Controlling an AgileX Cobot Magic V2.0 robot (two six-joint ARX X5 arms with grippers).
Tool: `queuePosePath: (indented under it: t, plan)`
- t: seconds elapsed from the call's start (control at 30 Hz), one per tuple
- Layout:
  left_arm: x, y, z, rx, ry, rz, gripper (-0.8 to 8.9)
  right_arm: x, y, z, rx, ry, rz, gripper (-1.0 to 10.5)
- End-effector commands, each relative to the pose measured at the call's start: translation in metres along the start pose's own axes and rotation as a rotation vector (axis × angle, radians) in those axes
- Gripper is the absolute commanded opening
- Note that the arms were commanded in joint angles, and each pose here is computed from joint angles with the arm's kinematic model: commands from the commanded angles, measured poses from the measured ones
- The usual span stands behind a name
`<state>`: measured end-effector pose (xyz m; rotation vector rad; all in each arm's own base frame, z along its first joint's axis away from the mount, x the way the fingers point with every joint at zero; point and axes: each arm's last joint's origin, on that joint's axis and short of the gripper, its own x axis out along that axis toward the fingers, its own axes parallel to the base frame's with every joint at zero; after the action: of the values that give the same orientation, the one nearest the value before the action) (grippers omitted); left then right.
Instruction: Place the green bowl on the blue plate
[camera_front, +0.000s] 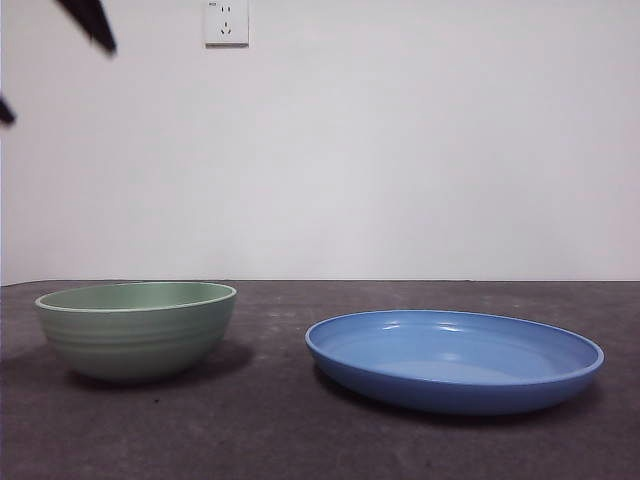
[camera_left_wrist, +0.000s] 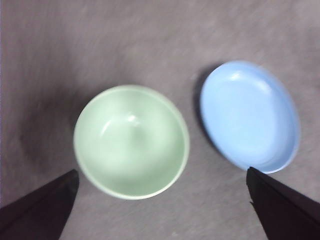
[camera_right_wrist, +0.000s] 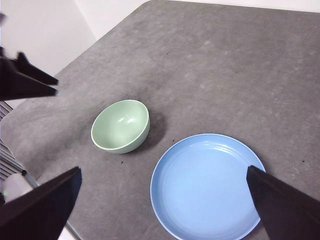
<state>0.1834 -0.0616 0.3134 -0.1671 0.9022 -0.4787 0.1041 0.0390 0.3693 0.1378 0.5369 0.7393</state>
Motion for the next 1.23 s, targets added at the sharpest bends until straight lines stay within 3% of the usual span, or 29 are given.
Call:
queuePosePath:
  t: [0.03, 0.33, 0.63, 1.0, 1.23]
  plan:
    - [0.017, 0.008, 0.009, -0.008, 0.054, 0.023, 6.53, -0.003, 0.002, 0.005, -0.002, -0.020, 0.006, 6.1]
    - [0.086, 0.042, 0.012, -0.109, 0.280, 0.080, 6.52, -0.003, 0.002, 0.005, 0.008, -0.019, 0.009, 6.1]
    - [0.131, 0.060, 0.013, -0.108, 0.365, 0.162, 6.47, -0.003, 0.002, 0.005, 0.008, -0.019, 0.009, 6.1]
    - [0.138, 0.062, 0.016, -0.112, 0.355, 0.162, 2.68, -0.003, 0.002, 0.005, 0.008, -0.019, 0.008, 6.1]
    - [0.143, 0.064, 0.015, -0.114, 0.365, 0.163, 2.44, -0.003, 0.002, 0.005, 0.008, -0.019, 0.008, 6.1]
